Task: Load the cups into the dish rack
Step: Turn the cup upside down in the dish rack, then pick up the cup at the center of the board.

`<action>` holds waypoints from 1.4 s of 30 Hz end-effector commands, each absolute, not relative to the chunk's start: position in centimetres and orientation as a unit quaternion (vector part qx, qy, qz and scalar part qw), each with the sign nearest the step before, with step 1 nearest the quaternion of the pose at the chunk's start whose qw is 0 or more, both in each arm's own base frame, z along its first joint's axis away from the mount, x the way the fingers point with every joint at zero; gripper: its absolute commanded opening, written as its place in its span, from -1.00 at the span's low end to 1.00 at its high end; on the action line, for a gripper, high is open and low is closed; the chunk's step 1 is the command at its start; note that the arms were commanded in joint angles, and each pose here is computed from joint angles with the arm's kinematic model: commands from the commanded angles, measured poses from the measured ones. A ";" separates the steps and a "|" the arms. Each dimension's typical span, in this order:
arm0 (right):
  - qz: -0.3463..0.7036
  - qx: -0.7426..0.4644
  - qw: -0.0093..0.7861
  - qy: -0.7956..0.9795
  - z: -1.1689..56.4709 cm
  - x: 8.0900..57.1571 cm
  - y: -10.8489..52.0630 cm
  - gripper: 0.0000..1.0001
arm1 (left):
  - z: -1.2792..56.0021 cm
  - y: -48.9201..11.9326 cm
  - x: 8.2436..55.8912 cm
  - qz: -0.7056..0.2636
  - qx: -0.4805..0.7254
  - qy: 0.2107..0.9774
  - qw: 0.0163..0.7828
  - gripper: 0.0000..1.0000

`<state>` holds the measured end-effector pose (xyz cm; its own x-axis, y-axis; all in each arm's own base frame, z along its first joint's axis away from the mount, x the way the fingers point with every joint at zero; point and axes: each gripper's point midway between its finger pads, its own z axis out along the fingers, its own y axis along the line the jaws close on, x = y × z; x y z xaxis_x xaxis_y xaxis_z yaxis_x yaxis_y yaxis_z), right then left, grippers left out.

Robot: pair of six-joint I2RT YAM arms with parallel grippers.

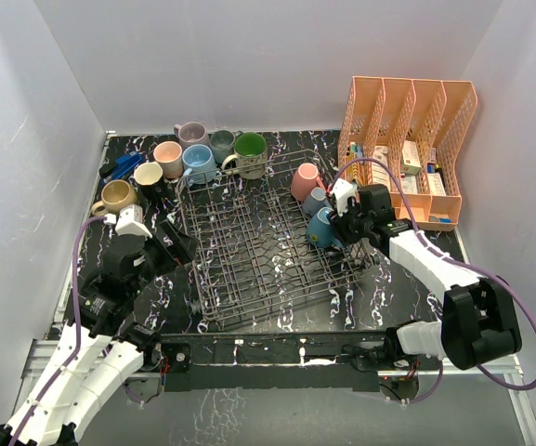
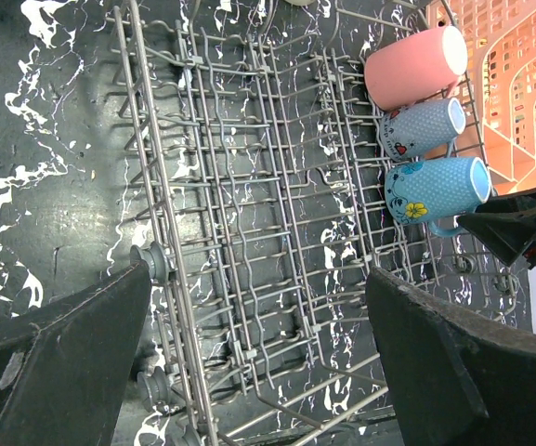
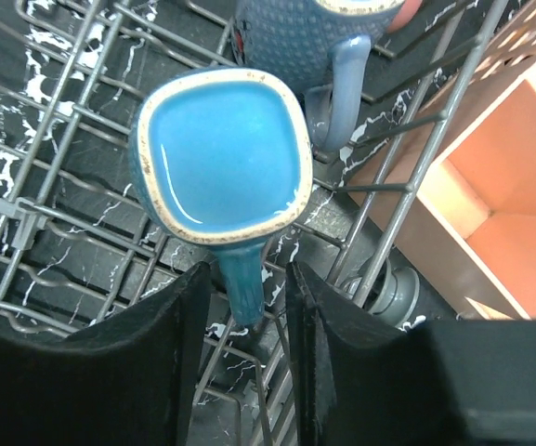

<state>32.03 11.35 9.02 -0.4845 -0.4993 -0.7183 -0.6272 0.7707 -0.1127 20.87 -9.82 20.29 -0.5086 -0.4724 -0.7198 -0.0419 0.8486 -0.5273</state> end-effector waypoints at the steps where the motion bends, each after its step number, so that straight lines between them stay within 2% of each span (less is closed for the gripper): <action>1: 0.116 -0.347 0.432 0.824 12.1 32.3 12.5 -0.17 | 22.2 -10.0 21.0 -0.242 -0.150 0.827 0.485 0.95; 7: 0.181 -0.382 0.450 0.787 13.8 30.1 13.7 -0.11 | 23.0 -10.2 21.1 -0.246 -0.145 0.824 0.489 0.95; 10: 0.230 -0.398 0.469 0.754 15.2 28.2 14.3 -0.01 | 23.4 -10.3 21.3 -0.242 -0.137 0.827 0.488 0.95; 15: 0.296 -0.431 0.472 0.710 16.7 25.4 15.0 0.00 | 24.2 -10.5 21.8 -0.233 -0.120 0.833 0.487 0.95; 23: 0.334 -0.449 0.479 0.677 18.4 23.9 15.3 0.01 | 24.9 -11.7 23.8 -0.197 -0.062 0.866 0.456 0.95; 32: 0.288 -0.438 0.499 0.690 18.1 24.9 13.4 0.00 | 25.0 -10.1 28.4 -0.080 -0.017 0.906 0.415 0.95; 40: 0.257 -0.441 0.515 0.689 18.8 25.2 12.8 0.00 | 24.7 -6.5 33.7 -0.078 -0.054 0.910 0.403 0.90; 42: 0.254 -0.442 0.518 0.687 18.9 25.2 12.8 0.00 | 24.6 -5.4 35.0 -0.088 -0.072 0.908 0.403 0.83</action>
